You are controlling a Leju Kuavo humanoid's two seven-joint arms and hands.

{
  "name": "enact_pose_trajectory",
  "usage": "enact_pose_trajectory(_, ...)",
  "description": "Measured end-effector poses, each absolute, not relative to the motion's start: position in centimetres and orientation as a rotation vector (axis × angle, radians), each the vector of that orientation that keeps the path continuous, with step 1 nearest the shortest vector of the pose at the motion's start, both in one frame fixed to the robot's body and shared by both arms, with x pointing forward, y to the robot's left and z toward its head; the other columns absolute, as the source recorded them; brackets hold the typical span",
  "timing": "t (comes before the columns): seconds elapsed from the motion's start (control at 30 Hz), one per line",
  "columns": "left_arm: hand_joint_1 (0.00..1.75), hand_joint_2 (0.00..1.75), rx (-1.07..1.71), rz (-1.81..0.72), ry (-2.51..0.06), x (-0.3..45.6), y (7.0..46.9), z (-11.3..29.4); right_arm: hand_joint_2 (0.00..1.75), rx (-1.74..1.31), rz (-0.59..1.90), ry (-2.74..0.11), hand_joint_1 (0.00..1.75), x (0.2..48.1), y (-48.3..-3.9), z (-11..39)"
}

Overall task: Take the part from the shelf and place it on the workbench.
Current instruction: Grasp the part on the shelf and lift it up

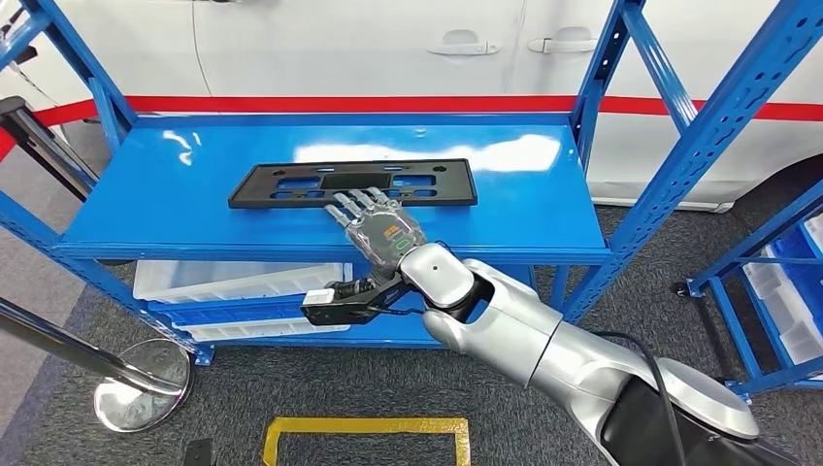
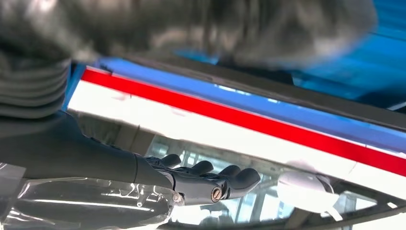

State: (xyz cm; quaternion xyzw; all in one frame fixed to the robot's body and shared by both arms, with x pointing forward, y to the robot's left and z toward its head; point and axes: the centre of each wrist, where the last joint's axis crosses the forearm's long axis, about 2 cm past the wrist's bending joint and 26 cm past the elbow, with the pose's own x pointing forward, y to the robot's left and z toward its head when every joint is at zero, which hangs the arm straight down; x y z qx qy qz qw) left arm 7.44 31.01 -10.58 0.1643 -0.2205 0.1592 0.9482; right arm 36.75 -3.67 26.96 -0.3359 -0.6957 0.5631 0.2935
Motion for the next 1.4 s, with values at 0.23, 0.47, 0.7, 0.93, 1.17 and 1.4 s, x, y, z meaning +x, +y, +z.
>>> enact_pose_trajectory(0.23,0.0,0.0,0.326,0.308,-0.455,7.5,30.8,-10.6,1.75,-0.952,1.528,-1.846,0.0,36.9,-3.7,26.4)
enact_pose_trajectory(0.47,0.0,0.0,0.318,0.309,-0.458,7.4,30.8,-10.6,1.75,-0.979,1.557,-1.817,0.0,36.9,-4.0,25.4)
enact_pose_trajectory(0.7,0.0,0.0,0.317,0.313,-0.458,7.4,30.8,-10.6,1.75,-0.999,1.588,-1.792,0.0,36.9,-4.0,25.2)
enact_pose_trajectory(0.93,0.0,0.0,0.319,0.311,-0.459,7.2,30.9,-10.6,1.75,-1.005,1.623,-1.744,0.0,36.8,-4.1,24.7)
enact_pose_trajectory(1.17,0.0,0.0,0.321,0.307,-0.466,7.3,31.0,-10.6,1.75,-1.025,1.619,-1.723,0.0,36.8,-4.1,24.6)
enact_pose_trajectory(1.4,0.0,0.0,0.32,0.305,-0.466,7.3,31.0,-10.6,1.75,-1.026,1.619,-1.703,0.0,36.8,-4.5,24.1)
